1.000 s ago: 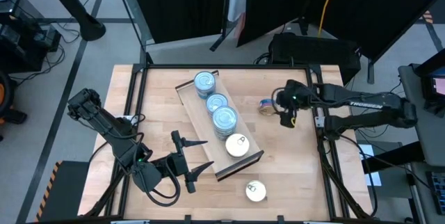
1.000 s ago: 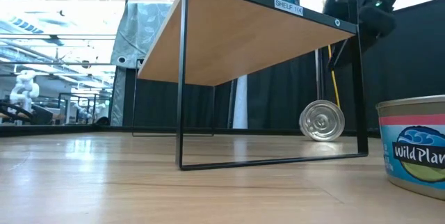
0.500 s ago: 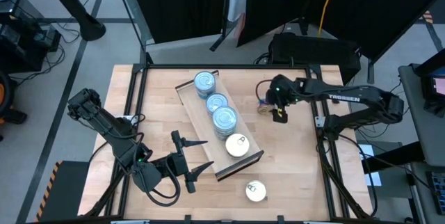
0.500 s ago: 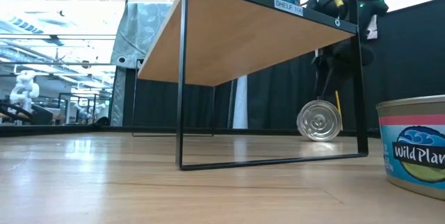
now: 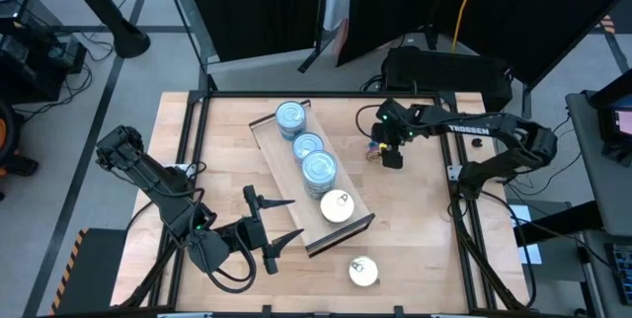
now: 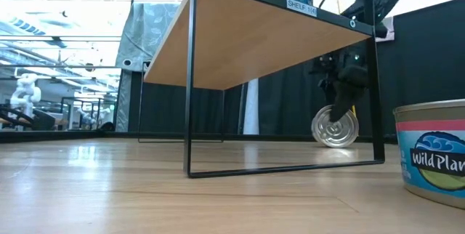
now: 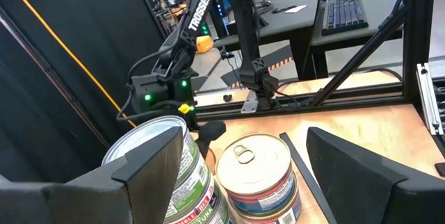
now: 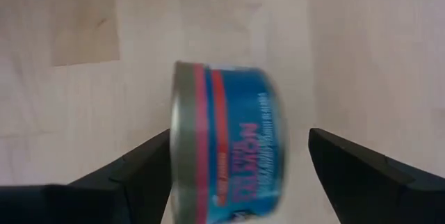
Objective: Stack canned seafood by type on shelf
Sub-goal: Stack the blue-pink tuna can on top of the blue-pink tuna cans on the shelf
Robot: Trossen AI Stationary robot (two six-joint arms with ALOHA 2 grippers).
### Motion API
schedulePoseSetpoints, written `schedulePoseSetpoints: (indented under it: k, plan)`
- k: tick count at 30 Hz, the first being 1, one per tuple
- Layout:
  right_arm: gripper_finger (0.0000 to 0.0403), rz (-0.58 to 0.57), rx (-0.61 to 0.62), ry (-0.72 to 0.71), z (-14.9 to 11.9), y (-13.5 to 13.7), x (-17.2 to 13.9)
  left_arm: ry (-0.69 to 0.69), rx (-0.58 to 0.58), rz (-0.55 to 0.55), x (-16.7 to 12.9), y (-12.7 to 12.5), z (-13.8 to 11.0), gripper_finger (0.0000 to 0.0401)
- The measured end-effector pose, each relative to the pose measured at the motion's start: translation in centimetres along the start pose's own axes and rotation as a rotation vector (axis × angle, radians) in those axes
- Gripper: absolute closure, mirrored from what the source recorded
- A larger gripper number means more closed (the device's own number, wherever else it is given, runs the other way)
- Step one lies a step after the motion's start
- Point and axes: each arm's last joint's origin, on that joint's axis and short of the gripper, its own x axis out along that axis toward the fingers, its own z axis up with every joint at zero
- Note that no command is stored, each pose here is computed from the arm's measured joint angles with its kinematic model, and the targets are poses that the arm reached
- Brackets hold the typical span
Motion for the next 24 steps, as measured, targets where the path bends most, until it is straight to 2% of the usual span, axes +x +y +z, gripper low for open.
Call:
schedulePoseSetpoints:
  k: [3, 6, 13, 19, 24]
  plan:
    - [0.0099, 0.062, -0.005, 0.013, -0.1, 0.0, 0.7, 0.000, 0.000, 0.000, 0.0, 0.0, 0.0, 0.0095]
    - [0.0123, 0.095, 0.000, 0.045, -0.4, 0.1, 1.1, 0.001, 0.003, 0.000, 0.0, 0.0, 0.0, 0.0095]
    - [0.0234, 0.105, 0.058, 0.067, -0.5, 0.2, 1.4, 0.012, 0.025, -0.001, 0.0, 0.0, -0.2, 0.0095]
    - [0.0234, 0.116, 0.113, 0.069, -0.7, 0.5, 0.4, 0.013, 0.030, -0.001, 0.0, 0.0, -0.2, 0.0095]
    - [0.0234, 0.135, 0.189, 0.086, -0.6, 1.3, -3.3, 0.013, 0.030, -0.001, 0.0, 0.0, -0.2, 0.0095]
